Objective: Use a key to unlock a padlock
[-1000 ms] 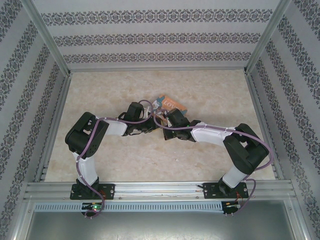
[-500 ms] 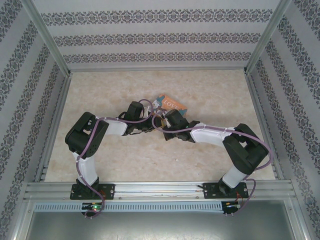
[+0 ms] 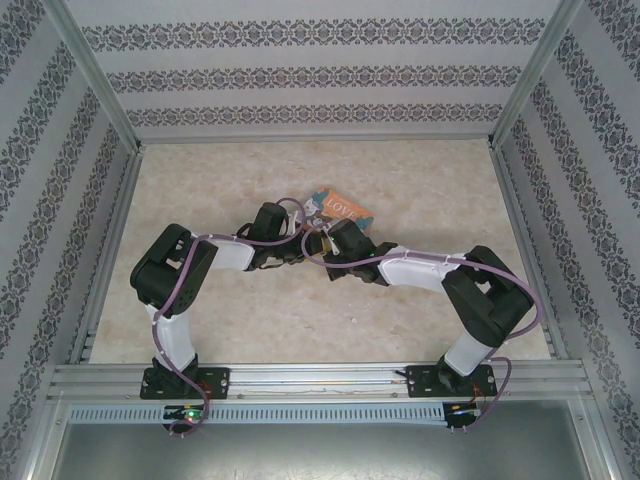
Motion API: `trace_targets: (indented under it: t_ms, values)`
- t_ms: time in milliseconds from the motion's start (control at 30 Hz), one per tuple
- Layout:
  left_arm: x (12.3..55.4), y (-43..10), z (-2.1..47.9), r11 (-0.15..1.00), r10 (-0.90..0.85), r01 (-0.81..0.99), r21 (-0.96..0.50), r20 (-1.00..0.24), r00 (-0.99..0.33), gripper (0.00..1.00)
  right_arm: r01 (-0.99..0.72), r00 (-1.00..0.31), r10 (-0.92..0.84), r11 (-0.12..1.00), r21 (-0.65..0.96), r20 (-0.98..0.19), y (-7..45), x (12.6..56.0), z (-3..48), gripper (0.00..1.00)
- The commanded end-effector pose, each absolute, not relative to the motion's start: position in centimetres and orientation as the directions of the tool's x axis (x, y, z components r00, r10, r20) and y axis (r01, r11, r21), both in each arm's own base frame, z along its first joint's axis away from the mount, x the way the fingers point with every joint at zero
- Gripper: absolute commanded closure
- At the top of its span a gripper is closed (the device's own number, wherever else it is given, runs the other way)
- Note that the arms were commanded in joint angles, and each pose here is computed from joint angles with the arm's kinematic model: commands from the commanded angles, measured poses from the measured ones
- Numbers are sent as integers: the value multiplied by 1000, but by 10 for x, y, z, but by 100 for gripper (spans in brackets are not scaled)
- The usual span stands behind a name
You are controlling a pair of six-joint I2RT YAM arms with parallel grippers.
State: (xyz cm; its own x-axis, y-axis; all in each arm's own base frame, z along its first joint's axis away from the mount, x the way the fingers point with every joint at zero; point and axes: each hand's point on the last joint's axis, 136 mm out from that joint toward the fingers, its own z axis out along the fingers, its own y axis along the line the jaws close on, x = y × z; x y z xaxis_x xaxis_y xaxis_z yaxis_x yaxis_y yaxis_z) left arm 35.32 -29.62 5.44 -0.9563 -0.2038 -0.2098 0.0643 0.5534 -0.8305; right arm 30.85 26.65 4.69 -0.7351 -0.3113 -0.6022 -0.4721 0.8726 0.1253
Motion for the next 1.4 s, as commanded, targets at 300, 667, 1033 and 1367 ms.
trace_targets:
  t_ms: [300, 667, 1033, 1367]
  values:
    - [339, -314, 75, 490, -137, 93, -866, -182, -974, 75, -527, -567, -126, 815, 242, -814, 309, 339, 100, 100]
    - [337, -316, 69, 482, -135, 72, -873, -155, -979, 75, -517, -543, -3, 789, 331, -840, 319, 353, 99, 100]
    - [350, -302, 71, 469, -209, 42, -882, -157, -965, 63, -413, -643, 20, 833, 368, -766, 296, 345, 49, 100]
    - [357, -256, 78, 502, -323, -12, -865, -174, -930, 36, -367, -704, 49, 829, 422, -709, 286, 337, 33, 100]
